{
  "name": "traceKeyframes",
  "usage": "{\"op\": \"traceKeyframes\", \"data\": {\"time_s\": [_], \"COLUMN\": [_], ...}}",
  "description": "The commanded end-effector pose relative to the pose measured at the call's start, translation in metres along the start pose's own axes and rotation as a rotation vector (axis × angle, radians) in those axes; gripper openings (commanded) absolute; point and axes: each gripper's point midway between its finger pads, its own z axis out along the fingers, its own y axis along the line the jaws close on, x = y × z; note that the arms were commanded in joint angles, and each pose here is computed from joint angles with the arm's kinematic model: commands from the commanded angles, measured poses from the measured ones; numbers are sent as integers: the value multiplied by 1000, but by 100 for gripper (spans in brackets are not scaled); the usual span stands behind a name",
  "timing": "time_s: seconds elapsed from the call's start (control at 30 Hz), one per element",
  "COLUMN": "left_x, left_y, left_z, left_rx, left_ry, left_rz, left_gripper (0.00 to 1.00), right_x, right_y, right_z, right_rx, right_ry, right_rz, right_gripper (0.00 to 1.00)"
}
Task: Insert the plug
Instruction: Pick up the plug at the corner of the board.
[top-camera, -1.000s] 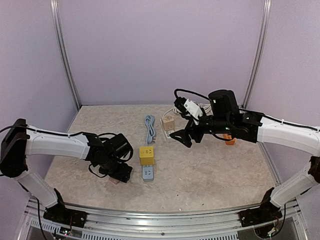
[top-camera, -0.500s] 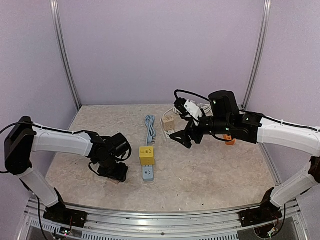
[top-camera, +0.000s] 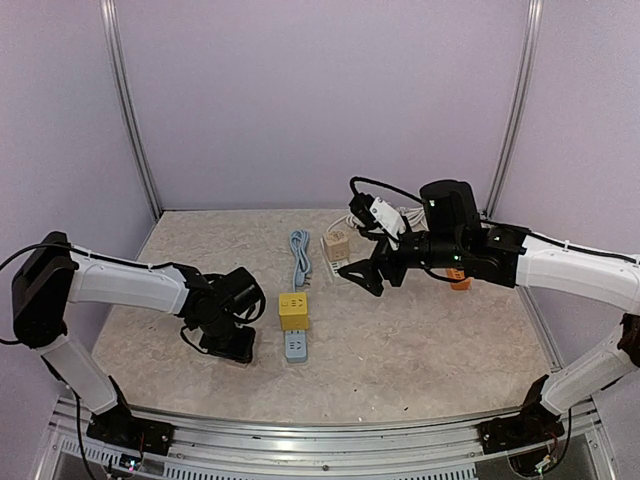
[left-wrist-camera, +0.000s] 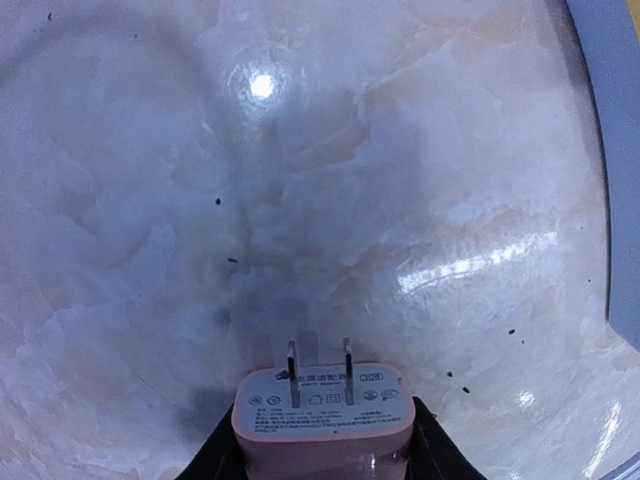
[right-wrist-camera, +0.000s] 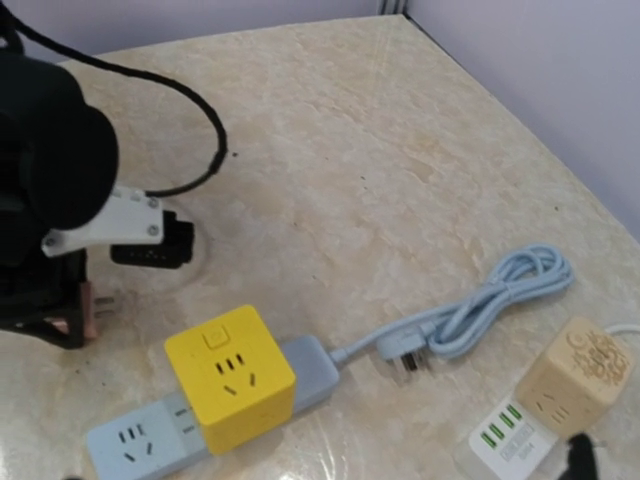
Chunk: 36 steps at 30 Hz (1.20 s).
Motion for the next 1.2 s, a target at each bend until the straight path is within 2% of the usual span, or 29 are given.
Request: {"op": "traceKeyframes", "data": {"time_s": [0.0, 0.1, 0.23, 0.37, 0.53, 0.63, 0.8, 0.93, 1.17], "left_x": [-15, -33, -54, -69, -62, -63, -77, -82, -84], "left_y": [-5, -18, -37, -55, -78, -87, -99, -110, -125], "left_z": [-4, -32, -87, -176, -244, -265, -285, -300, -310], "left_rx": [9, 66, 229, 500, 778, 867, 936, 1025, 1097], "left_ry": [-89, -243, -503, -829, -1049, -1112, -1179, -1222, -1276], "left_rz": [15, 56, 88, 89, 164, 181, 144, 118, 65], "left_gripper": [24, 24, 23, 23, 23, 23, 21, 21, 21], "right_x": [2, 2, -6, -9, -10, -12, -12, -23, -43], "right_y": [7, 12, 28, 41, 46, 53, 52, 58, 66], "right_z": [2, 0, -2, -13, -19, -15, 13, 21, 29], "right_rx": [-45, -67, -157, -195, -177, -166, 14, 80, 251], "right_ry": [-35, -76, -172, -317, -447, -502, -489, -565, -662], "right_rz": [15, 36, 56, -17, -102, -168, -331, -397, -495], "right_gripper": [100, 100, 100, 100, 100, 100, 100, 95, 94]}}
